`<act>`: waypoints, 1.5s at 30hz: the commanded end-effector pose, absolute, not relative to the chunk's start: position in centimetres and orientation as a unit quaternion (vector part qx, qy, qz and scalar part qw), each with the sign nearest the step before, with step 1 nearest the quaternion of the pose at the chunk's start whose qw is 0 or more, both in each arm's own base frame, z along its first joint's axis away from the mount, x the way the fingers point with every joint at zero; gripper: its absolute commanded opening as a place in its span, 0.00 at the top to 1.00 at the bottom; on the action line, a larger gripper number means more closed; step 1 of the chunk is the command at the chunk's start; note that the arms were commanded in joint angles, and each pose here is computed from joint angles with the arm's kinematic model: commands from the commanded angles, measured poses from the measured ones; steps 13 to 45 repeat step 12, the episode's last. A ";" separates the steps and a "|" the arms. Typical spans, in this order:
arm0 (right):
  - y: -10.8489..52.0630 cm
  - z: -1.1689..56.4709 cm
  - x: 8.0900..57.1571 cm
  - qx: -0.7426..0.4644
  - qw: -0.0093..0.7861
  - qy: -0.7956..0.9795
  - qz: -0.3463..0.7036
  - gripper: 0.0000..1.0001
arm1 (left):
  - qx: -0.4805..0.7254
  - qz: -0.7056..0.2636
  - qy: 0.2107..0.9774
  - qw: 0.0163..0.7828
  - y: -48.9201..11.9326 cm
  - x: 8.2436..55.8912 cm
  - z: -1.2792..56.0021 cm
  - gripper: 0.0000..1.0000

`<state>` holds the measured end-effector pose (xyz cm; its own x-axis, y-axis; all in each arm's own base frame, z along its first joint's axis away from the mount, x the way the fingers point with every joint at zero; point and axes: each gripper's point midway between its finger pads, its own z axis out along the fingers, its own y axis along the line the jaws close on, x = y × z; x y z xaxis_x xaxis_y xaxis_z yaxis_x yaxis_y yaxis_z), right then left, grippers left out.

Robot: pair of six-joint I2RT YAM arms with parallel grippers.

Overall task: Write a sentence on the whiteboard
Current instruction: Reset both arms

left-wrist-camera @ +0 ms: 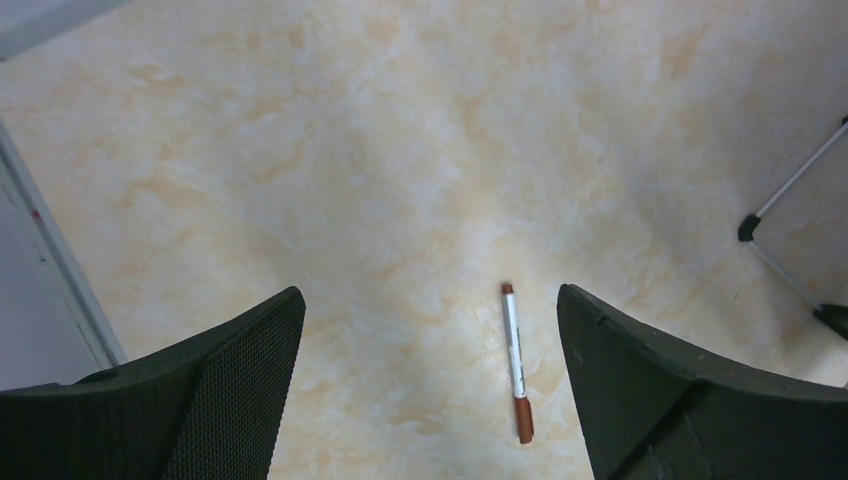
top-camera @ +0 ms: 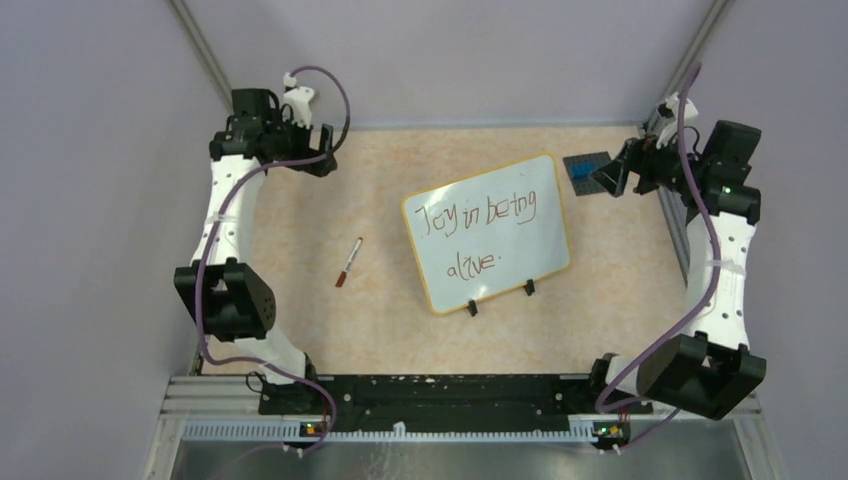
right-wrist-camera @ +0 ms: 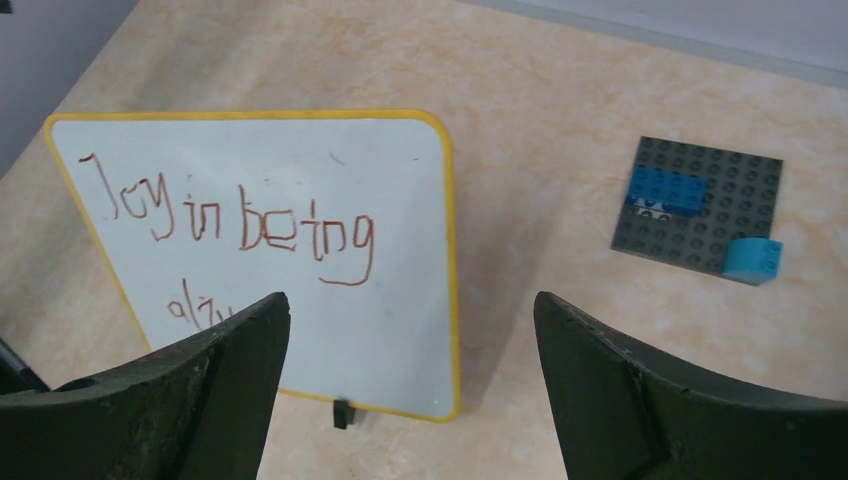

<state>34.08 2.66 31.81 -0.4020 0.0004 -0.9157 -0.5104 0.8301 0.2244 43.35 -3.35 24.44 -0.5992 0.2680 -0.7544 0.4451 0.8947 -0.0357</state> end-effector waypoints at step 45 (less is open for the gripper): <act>-4.7 26.9 36.5 -0.114 0.506 0.830 0.205 0.11 | 0.097 -0.153 0.868 0.463 -0.2 44.2 25.8 0.01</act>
